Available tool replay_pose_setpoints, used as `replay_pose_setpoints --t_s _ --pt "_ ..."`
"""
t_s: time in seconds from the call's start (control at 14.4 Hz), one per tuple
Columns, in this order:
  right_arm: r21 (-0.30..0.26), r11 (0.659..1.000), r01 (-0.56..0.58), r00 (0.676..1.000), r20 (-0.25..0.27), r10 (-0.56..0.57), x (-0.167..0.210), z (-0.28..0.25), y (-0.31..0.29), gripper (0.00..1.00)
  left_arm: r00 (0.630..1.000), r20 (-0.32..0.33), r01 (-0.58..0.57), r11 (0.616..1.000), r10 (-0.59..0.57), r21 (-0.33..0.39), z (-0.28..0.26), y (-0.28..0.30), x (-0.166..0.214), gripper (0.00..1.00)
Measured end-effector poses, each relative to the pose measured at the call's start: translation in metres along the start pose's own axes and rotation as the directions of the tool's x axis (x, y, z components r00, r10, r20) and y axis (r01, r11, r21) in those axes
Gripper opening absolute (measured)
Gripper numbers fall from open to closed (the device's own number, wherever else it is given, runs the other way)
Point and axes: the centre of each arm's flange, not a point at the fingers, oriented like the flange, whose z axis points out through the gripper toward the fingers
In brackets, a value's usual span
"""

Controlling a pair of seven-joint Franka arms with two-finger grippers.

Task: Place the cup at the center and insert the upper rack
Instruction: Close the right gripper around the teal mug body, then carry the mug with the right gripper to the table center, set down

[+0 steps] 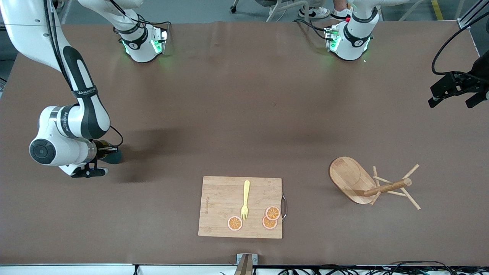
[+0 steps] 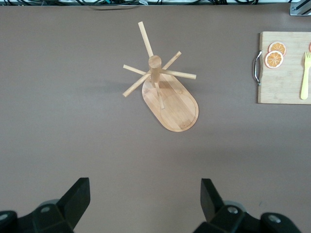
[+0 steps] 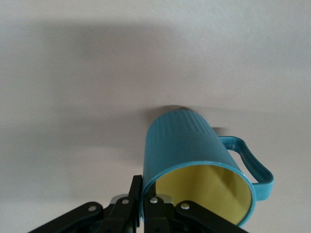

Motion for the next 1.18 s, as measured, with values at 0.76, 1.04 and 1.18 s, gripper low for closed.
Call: replay_pose_setpoints --t_s 0.76,1.04,1.18 --pt "0.032 0.999 0.000 0.999 -0.051 0.002 0.000 -0.029 -0.257 0.05 1.000 -0.001 0.003 1.000 -0.003 0.000 0.000 -0.001 0.000 1.00" --pt "0.009 0.993 -0.114 0.990 -0.079 0.115 -0.021 -0.015 -0.382 0.05 1.000 -0.001 0.003 1.000 -0.003 0.000 0.000 -0.002 0.000 1.00" --pt "0.007 0.995 -0.101 0.989 -0.106 0.101 -0.037 -0.006 -0.437 0.05 1.000 -0.001 0.003 1.000 -0.003 0.000 0.000 -0.002 0.000 1.00"
